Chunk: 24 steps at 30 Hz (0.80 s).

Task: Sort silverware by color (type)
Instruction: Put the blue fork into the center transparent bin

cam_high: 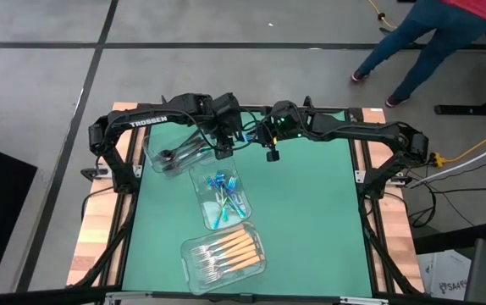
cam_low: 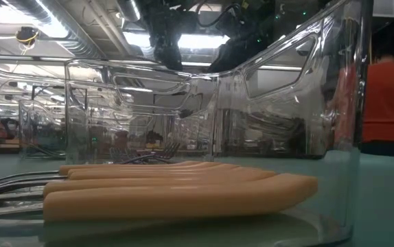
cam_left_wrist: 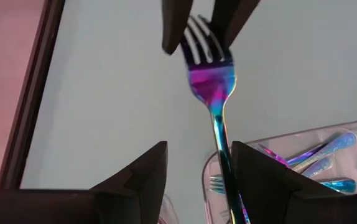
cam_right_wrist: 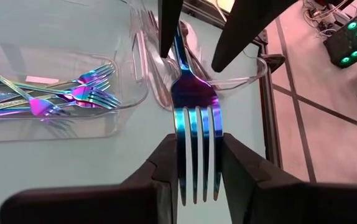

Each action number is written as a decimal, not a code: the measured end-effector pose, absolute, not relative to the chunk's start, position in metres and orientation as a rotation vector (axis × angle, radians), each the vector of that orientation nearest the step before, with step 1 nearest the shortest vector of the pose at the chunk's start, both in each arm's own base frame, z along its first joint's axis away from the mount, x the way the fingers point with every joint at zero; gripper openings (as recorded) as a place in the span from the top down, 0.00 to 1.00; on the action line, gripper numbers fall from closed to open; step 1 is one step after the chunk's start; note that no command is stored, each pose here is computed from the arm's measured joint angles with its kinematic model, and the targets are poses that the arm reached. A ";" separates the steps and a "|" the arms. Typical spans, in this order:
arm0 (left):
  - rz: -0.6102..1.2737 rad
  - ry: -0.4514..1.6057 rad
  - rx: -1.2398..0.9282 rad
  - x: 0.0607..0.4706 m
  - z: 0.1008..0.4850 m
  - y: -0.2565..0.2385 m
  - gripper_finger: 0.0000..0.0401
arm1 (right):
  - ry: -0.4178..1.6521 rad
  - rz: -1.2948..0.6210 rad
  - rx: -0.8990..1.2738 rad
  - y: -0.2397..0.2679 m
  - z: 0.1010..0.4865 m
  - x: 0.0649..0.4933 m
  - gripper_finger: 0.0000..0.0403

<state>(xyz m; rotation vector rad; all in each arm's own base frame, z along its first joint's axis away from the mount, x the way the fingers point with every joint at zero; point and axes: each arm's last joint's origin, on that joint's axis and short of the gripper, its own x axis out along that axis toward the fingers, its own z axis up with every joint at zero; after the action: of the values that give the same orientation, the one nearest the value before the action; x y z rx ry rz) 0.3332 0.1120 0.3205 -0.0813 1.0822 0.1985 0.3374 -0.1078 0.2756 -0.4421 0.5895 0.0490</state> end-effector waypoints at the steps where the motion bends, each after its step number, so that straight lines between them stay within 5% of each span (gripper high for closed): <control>1: 0.213 1.086 -0.090 0.333 0.320 0.112 0.57 | 0.588 0.049 -0.443 -0.108 0.276 0.337 0.82; 7: 0.233 1.091 -0.106 0.332 0.320 0.112 0.62 | 0.571 0.042 -0.448 -0.108 0.277 0.338 0.82; 20: 0.240 1.092 -0.110 0.332 0.320 0.112 0.95 | 0.574 0.034 -0.445 -0.109 0.277 0.338 0.82; 24: 0.242 1.087 -0.111 0.332 0.320 0.112 0.97 | 0.573 0.035 -0.445 -0.109 0.277 0.338 0.79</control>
<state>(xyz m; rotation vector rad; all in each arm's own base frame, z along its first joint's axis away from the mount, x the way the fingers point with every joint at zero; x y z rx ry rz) 0.3325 0.1125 0.3202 -0.1112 1.0873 0.2418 0.3382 -0.1088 0.2773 -0.4453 0.5729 0.0351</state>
